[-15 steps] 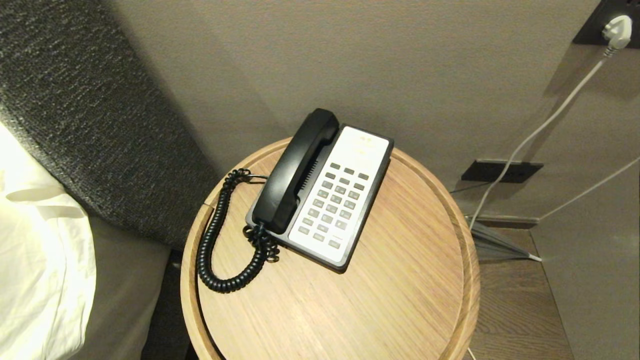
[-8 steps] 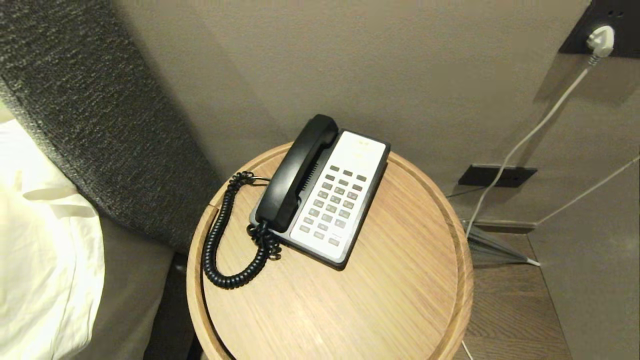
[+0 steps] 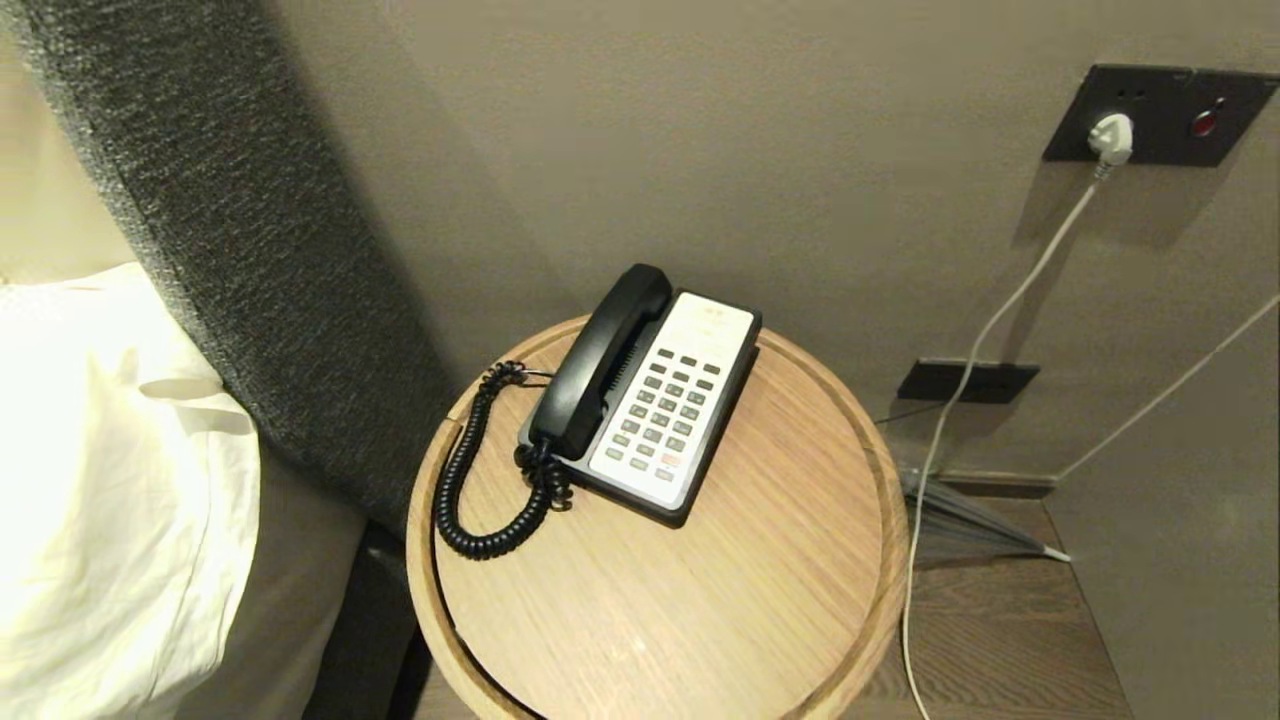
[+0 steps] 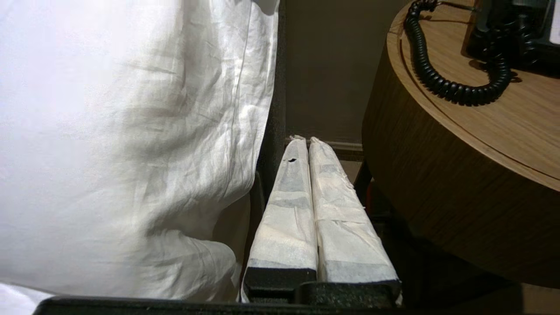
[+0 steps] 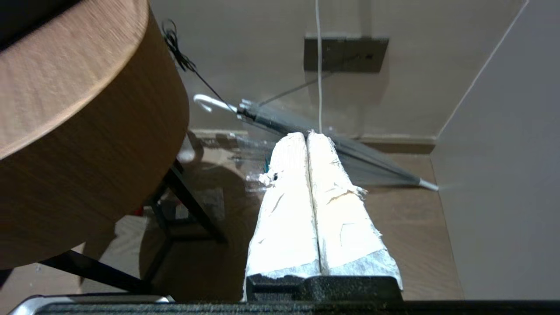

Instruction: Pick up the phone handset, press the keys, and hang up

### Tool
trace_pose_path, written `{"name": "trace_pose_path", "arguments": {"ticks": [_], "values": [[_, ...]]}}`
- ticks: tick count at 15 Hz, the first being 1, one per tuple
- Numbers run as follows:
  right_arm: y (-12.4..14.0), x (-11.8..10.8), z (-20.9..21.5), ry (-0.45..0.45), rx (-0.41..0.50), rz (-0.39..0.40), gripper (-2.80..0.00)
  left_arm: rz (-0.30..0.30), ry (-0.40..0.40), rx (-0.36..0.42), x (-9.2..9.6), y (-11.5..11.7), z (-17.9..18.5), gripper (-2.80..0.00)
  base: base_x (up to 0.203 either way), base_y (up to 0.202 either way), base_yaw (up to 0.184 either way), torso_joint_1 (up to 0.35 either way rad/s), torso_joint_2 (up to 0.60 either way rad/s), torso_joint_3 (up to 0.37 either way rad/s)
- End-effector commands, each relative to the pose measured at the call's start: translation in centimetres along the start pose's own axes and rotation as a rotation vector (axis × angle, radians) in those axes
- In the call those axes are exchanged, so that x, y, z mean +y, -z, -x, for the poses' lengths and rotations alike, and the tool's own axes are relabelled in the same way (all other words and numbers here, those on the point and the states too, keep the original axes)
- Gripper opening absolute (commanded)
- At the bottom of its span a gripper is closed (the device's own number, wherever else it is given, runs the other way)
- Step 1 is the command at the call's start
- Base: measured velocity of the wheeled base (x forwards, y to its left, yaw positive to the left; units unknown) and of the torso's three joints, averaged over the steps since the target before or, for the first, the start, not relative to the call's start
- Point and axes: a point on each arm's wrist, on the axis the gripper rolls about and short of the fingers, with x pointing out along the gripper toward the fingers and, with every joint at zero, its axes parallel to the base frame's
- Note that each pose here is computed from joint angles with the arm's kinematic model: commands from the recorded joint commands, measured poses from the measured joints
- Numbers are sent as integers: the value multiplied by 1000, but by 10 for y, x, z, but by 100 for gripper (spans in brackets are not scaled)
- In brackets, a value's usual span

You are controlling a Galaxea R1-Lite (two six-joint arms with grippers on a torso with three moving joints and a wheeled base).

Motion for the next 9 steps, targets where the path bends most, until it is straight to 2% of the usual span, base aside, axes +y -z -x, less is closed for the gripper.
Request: {"name": "trace_pose_path", "arguments": {"ticks": [1, 9], "values": [[6, 0, -2, -1, 26, 0, -280, 0, 0, 39, 0, 11, -2, -280, 0, 0, 0, 6, 0, 196], [6, 0, -2, -1, 26, 0, -280, 2, 0, 39, 0, 11, -2, -280, 0, 0, 0, 2, 2, 202]]}}
